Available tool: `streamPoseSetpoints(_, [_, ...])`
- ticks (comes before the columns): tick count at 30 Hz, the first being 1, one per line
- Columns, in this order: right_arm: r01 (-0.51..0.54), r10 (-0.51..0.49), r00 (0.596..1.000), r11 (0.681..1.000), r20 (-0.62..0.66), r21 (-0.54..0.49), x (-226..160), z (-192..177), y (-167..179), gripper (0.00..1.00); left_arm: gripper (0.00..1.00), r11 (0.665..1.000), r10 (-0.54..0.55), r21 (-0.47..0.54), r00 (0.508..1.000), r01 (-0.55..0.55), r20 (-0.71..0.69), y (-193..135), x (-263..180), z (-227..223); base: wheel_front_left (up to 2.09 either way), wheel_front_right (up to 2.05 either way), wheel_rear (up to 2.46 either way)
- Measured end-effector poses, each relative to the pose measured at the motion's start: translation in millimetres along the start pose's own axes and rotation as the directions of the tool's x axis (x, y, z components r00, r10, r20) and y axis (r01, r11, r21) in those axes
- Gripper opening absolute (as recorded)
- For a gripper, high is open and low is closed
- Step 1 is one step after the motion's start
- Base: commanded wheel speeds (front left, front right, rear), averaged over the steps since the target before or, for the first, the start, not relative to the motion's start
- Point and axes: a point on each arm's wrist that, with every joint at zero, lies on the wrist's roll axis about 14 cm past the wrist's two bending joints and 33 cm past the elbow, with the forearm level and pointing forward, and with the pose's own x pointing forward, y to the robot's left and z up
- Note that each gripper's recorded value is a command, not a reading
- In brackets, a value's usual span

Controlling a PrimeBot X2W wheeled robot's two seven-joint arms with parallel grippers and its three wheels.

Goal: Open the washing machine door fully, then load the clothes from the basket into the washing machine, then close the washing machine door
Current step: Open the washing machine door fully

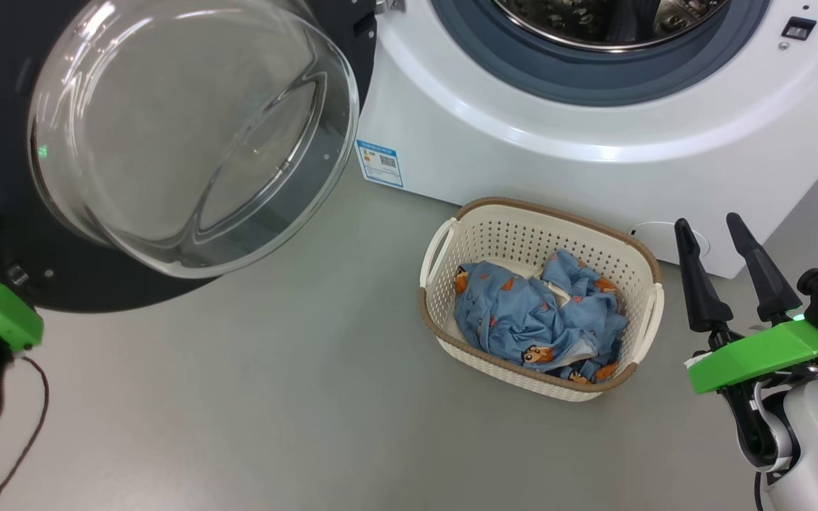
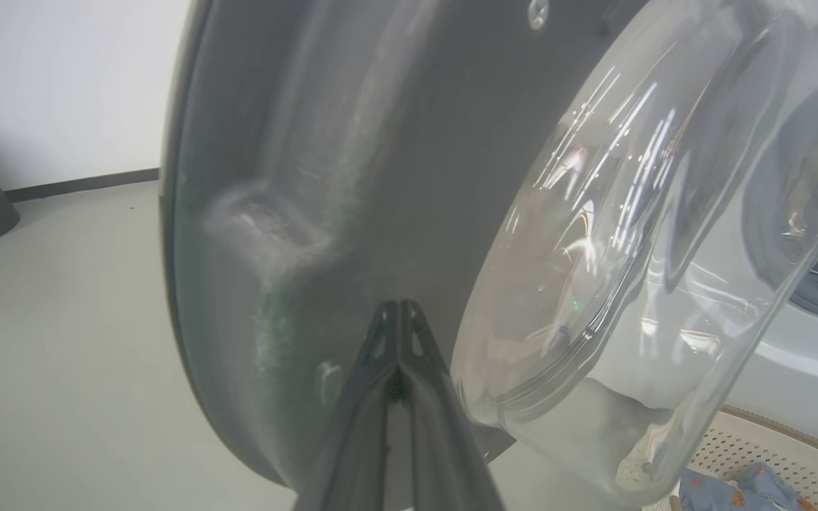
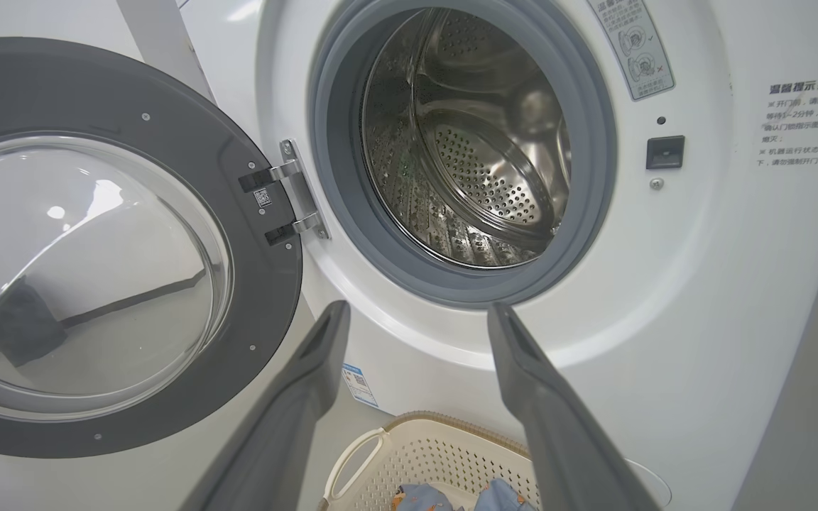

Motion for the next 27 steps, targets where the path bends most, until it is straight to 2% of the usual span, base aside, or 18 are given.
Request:
streamPoseSetpoints(8, [0.018,-0.018,1.0,1.0,0.001,-0.007,-12,4,-2,1.0,0.0,0.998,-0.06,0.021,0.998,0.061,-0.004,-13,-10,-17,0.0,0.0,0.0])
streamPoseSetpoints(9, [0.021,-0.021,1.0,1.0,0.001,-0.008,-14,4,-3,1.0,0.16,0.997,-0.07,0.023,0.998,0.07,0.0,-15,-11,-18,0.0,0.0,0.0])
streamPoseSetpoints(10, [0.024,-0.024,1.0,1.0,0.003,-0.01,-15,5,-3,1.0,0.46,0.997,-0.079,0.022,0.997,0.079,0.001,-18,-11,-19,0.0,0.0,0.0])
streamPoseSetpoints(11, [0.028,-0.027,1.0,1.0,0.005,-0.012,-17,7,-5,1.0,1.0,0.996,-0.088,0.02,0.996,0.088,0.006,-21,-12,-19,0.0,0.0,0.0])
streamPoseSetpoints(27, [0.072,-0.069,0.995,0.997,0.073,-0.041,-48,39,-12,1.0,1.0,0.967,-0.251,-0.012,0.96,0.255,0.124,-89,-37,-19,0.0,0.0,0.0])
